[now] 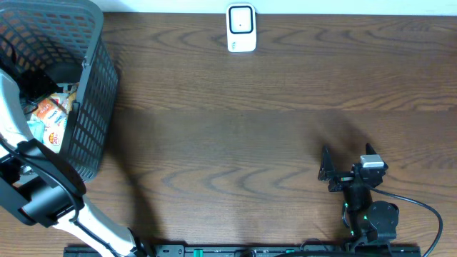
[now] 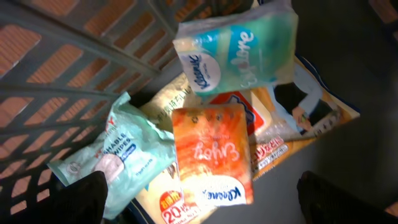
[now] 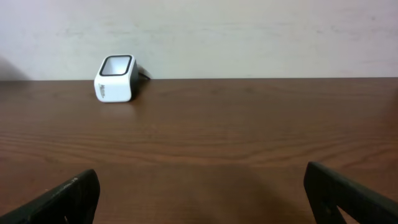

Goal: Scan the item barcode
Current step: 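Grasp the small orange snack box in the basket with the left gripper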

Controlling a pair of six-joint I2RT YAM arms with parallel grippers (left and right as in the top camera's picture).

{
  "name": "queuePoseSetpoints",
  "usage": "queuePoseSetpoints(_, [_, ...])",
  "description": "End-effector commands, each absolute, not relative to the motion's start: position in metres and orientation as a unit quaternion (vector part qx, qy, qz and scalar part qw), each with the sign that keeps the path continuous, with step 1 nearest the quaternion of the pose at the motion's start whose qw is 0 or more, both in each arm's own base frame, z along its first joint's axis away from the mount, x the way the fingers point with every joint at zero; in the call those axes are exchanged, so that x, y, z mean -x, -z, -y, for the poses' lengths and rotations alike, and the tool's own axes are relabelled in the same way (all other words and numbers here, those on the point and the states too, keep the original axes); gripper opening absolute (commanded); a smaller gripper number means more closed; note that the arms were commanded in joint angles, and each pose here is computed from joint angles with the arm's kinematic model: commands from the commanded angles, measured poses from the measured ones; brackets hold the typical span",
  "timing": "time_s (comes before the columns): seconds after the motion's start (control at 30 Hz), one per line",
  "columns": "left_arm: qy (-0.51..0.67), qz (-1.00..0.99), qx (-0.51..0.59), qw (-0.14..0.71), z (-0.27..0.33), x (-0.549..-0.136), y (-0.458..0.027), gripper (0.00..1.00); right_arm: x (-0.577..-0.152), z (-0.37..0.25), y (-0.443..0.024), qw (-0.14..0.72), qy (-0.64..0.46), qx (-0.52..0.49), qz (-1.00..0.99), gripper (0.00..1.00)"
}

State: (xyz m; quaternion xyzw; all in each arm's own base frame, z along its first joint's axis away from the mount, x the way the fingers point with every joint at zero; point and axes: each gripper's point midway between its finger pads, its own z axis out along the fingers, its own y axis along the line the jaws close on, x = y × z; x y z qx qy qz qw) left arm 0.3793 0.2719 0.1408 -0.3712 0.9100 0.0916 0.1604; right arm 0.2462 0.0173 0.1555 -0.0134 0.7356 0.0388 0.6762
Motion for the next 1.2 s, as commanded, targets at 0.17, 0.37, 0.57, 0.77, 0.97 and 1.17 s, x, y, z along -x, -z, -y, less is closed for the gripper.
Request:
queuePoseSetpoints(0.17, [-0.109,-0.906,0.372,0.169,-0.278,-0.389,-0.134,0.9,-0.246,-0.014,-0.154,0.675,-0.033,0.009,-0.737,0.99])
queuePoseSetpoints(0.37, [-0.103,-0.917,0.352,0.156,-0.259,-0.399,-0.123,0.8,-0.246,-0.014,-0.154,0.675,-0.033,0.009,-0.737,0.99])
queuePoseSetpoints(0.57, [-0.11,-0.911,0.379,0.123,-0.243,-0.397,-0.097,0.8,-0.246,-0.014,-0.154,0.675,-0.033,0.009,-0.737,0.99])
queuePoseSetpoints(0.77, [-0.134,-0.901,0.402,0.094,-0.25,-0.386,-0.077,0.79,-0.246,-0.014,-0.154,0.675,-0.033,0.009,-0.737,0.99])
queuePoseSetpoints(0.97, [-0.141,-0.9,0.402,0.094,-0.252,-0.385,-0.078,0.74,-0.246,-0.014,-0.154,0.675,-0.033,0.009,-0.737,0.99])
queuePoseSetpoints(1.17, [-0.141,-0.9,0.402,0.089,-0.252,-0.383,-0.076,0.55,-0.246,-0.014,-0.154,0.675,-0.033,0.009,-0.737,0.99])
